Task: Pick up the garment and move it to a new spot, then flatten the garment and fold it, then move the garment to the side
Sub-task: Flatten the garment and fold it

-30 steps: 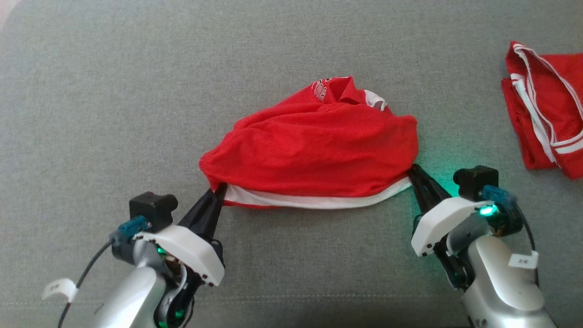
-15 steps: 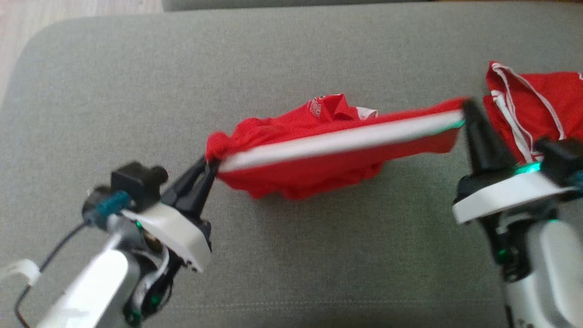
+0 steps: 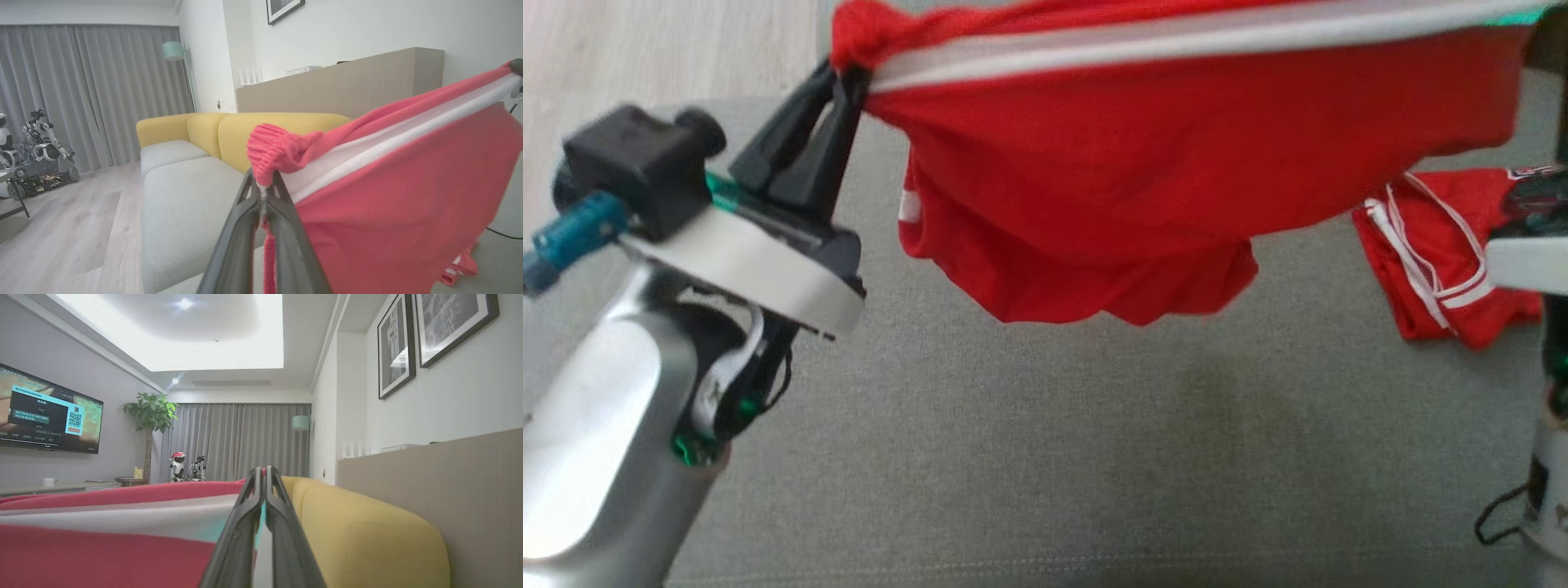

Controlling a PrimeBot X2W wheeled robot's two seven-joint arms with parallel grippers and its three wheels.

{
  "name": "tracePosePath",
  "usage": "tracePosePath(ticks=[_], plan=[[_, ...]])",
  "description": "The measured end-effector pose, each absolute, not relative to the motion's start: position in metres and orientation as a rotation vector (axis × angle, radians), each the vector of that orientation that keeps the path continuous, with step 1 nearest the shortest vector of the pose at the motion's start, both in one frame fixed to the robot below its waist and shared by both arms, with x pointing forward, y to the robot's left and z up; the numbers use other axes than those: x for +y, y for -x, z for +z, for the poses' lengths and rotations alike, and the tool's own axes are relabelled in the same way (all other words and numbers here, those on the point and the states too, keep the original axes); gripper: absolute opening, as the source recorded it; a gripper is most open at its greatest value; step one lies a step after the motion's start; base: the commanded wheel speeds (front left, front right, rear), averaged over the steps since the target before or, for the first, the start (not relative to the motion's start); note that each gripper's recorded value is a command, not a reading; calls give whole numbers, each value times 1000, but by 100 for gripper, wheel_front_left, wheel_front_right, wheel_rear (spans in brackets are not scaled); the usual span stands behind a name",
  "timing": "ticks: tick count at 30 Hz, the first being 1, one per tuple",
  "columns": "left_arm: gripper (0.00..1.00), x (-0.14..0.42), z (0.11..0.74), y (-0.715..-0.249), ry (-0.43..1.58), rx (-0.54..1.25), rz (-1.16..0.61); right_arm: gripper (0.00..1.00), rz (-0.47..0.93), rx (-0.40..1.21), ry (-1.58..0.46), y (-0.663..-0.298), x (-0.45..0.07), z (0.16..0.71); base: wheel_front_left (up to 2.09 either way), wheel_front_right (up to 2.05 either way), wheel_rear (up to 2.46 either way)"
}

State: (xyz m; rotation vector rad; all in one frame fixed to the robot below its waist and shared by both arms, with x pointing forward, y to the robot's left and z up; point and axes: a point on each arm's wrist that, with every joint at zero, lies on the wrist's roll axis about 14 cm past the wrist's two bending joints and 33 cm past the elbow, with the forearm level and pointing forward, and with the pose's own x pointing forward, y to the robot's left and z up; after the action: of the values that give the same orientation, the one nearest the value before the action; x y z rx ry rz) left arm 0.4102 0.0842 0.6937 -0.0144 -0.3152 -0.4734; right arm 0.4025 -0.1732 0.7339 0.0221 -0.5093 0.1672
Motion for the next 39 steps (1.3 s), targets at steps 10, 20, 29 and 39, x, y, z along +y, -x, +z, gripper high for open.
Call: tracePosePath(ticks=[10,20,29,39], plan=[[0,80,709,-410,21,-329,-484,0,155,-531,-29,-395,-179,750,0,0,0],[0,72,682,-452,74,-224,-518,0,171,-378,-129,-449,-180,711,0,0,0],[0,66,704,-568,112,-326,-459,0,245,-479,-189,-562,-149,753,0,0,0],[0,59,610,-619,178,-143,-398,0,291,-217,-145,-616,-111,648,0,0,0]])
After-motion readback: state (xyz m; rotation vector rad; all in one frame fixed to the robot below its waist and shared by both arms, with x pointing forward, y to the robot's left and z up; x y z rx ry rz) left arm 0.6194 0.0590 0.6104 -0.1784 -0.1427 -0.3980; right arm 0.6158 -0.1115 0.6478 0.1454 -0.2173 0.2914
